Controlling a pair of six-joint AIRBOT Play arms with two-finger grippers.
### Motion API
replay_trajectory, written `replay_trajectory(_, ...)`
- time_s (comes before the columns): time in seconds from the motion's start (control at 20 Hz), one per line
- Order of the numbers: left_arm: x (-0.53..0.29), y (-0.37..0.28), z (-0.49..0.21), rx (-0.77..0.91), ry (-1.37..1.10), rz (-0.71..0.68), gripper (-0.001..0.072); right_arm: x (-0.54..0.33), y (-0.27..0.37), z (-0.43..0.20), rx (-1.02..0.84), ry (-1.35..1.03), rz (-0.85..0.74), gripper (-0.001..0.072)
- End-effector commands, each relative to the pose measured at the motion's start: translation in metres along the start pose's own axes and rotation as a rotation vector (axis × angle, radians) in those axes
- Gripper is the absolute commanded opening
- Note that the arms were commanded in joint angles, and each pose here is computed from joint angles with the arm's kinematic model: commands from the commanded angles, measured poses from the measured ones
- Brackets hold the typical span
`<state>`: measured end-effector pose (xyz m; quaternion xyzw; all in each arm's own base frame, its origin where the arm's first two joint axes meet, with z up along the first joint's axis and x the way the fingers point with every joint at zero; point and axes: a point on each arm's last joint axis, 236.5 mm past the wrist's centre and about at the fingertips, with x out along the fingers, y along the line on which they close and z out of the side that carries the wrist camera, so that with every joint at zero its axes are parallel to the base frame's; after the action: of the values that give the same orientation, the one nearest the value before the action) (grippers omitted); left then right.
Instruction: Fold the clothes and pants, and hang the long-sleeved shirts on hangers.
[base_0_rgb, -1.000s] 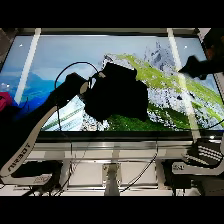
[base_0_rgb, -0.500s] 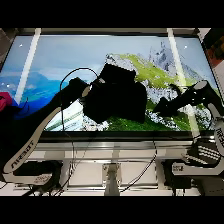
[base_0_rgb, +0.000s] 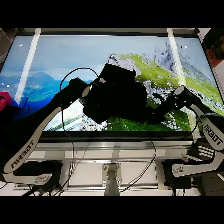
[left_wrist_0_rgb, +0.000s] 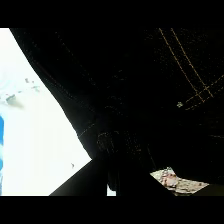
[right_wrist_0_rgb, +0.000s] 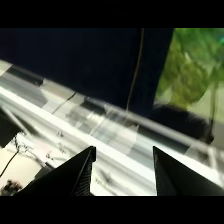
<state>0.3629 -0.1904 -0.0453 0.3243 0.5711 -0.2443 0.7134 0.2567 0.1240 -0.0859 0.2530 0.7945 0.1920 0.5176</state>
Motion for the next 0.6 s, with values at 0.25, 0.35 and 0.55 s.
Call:
replay_trajectory(0.25, 0.000, -0.003, 0.001, -0.003, -0.002, -0.009, 0.0020, 0.005, -0.007, 0.037, -0.005, -0.138, -0.035, 0.0402)
replay_trajectory(0.35, 0.000, -0.004, 0.001, -0.004, -0.003, -0.013, 0.0021, 0.005, -0.007, 0.038, -0.005, -0.143, -0.036, 0.0360)
replay_trajectory(0.55, 0.000, -0.009, 0.007, -0.018, -0.029, -0.035, 0.0020, 0.005, -0.004, 0.037, -0.003, -0.141, -0.022, 0.0297)
